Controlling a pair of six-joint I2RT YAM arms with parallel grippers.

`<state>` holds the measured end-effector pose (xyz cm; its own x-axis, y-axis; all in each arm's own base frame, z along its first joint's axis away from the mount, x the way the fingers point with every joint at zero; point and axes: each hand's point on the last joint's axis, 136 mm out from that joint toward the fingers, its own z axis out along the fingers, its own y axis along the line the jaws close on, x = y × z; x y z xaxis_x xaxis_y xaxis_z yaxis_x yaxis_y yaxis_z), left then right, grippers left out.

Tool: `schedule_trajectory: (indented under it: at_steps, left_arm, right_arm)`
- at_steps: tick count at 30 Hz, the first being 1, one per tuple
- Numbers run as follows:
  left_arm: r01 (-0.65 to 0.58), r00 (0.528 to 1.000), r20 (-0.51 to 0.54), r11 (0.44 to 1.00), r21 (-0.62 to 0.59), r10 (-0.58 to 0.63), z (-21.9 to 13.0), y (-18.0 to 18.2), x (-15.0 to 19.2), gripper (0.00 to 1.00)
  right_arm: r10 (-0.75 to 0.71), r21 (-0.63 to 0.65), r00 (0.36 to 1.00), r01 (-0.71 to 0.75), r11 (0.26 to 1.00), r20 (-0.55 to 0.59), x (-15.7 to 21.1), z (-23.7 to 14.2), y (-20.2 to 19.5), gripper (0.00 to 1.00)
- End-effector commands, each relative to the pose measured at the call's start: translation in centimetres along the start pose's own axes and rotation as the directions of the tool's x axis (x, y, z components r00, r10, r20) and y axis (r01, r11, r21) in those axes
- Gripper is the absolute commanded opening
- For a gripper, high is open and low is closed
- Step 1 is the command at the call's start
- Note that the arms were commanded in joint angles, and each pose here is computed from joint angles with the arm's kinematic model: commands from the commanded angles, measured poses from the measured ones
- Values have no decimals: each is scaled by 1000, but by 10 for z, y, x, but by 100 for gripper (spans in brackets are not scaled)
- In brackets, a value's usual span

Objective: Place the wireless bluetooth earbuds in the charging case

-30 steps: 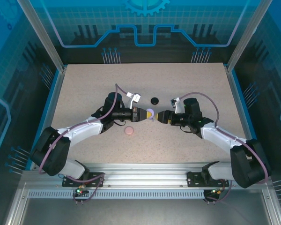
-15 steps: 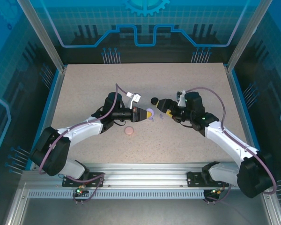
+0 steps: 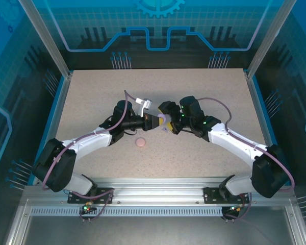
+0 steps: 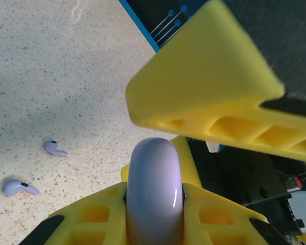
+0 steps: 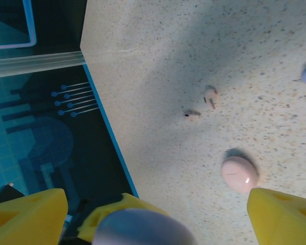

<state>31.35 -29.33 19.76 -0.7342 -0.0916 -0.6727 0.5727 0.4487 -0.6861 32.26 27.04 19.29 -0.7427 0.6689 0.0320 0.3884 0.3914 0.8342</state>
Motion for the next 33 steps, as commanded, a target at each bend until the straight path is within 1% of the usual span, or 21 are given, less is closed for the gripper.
schedule_trajectory:
  at_steps: [1, 6, 9, 15, 20, 23, 25, 29, 31, 33]
  left_arm:
    - [-82, 994, 77, 997, -6, 82, -5, -9, -18, 0]
    - [-98, 989, 110, 994, -39, 102, -7, -7, -22, 0]
    - [-101, 988, 112, 994, -42, 105, -7, -7, -22, 0]
    - [-108, 988, 105, 993, -39, 111, -6, -8, -22, 0]
    - [-108, 989, 98, 993, -40, 112, -5, -8, -20, 0]
    - [-110, 989, 98, 993, -42, 113, -5, -8, -20, 0]
    - [-110, 989, 98, 993, -45, 114, -6, -7, -19, 0]
    - [-117, 986, 109, 991, -60, 123, -8, -6, -21, 19]
    - [-121, 986, 112, 991, -62, 127, -9, -7, -21, 27]
    - [-125, 985, 114, 990, -64, 132, -10, -7, -22, 32]
  right_arm:
    - [53, -3, 998, -53, 999, 18, 2, 9, 8, 89]
    - [55, -7, 998, -55, 998, 6, 10, 18, 15, 83]
    - [54, -17, 999, -54, 998, 4, 11, 21, 18, 77]
    - [51, -32, 999, -51, 998, 3, 12, 24, 25, 60]
    - [48, -39, 999, -48, 998, 10, 10, 24, 26, 42]
    - [48, -35, 999, -47, 998, 14, 9, 24, 24, 36]
    - [51, -31, 998, -51, 998, 20, 8, 23, 21, 34]
    - [56, -27, 998, -55, 998, 25, 5, 23, 19, 33]
    - [56, -21, 998, -56, 998, 29, 4, 23, 17, 32]
    - [56, -20, 998, -55, 998, 31, 4, 23, 16, 32]
